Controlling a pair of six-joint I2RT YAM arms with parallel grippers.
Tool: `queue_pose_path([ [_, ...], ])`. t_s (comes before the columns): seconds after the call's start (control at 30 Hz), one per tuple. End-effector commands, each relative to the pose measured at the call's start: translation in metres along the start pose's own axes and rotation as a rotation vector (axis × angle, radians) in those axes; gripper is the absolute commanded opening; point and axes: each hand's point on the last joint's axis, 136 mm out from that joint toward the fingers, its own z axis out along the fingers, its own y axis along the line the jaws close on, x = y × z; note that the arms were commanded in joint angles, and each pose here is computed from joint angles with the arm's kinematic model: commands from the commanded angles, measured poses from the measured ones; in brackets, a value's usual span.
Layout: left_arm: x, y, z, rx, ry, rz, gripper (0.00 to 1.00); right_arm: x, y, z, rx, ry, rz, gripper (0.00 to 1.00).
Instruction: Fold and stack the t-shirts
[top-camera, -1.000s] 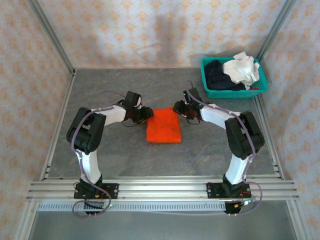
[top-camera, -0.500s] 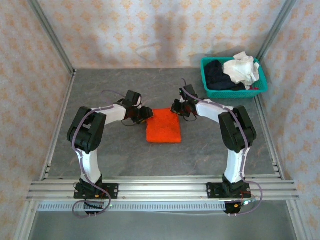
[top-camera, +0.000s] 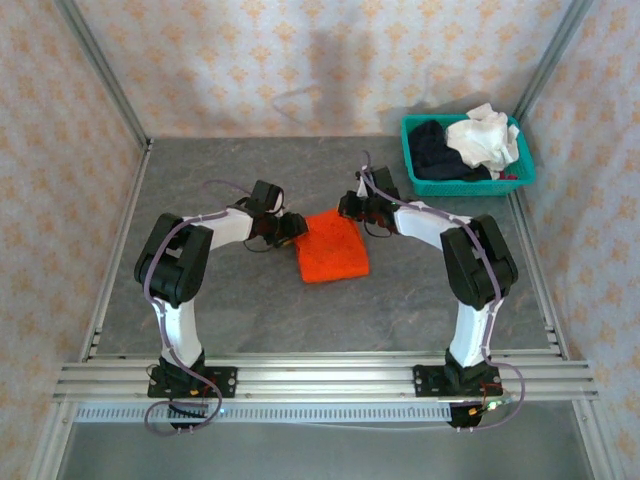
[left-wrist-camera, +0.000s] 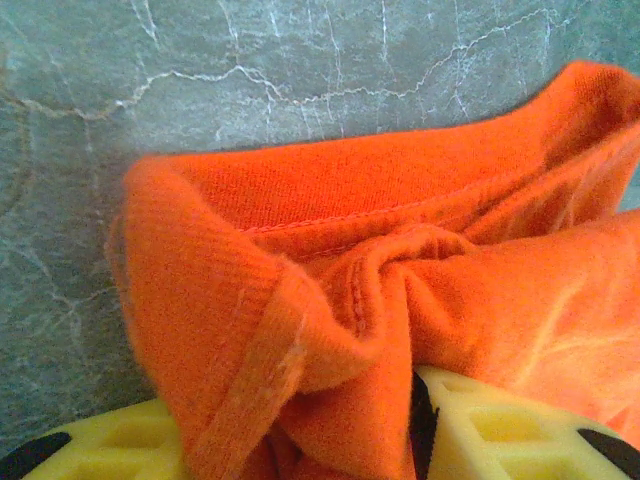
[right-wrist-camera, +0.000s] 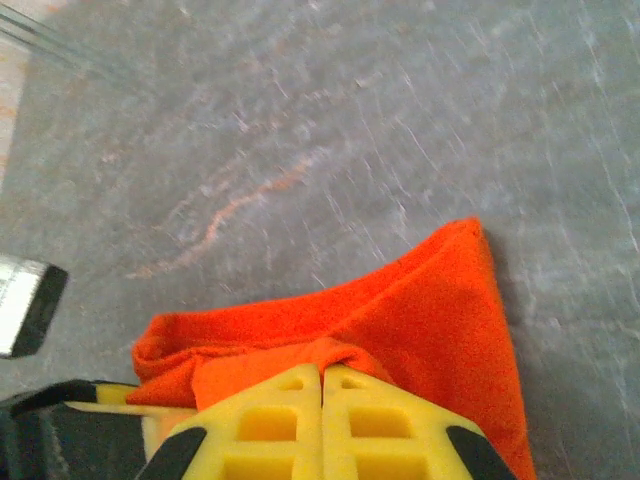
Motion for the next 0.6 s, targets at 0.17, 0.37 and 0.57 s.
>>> queue_pose_path([
  [0.17,-0.002,0.012,0.01,-0.039,-0.005,0.016,0.33,0.003,-0.01,0.043,-0.04,-0.005,-0.047,0.0],
  [0.37,-0.004,0.012,0.009,-0.039,-0.008,0.013,0.38,0.009,-0.02,0.044,-0.004,0.0,-0.04,0.23],
  [0.57,-0.009,0.01,0.0,-0.032,-0.039,0.019,0.64,-0.006,-0.021,0.0,0.073,-0.109,-0.086,0.67],
])
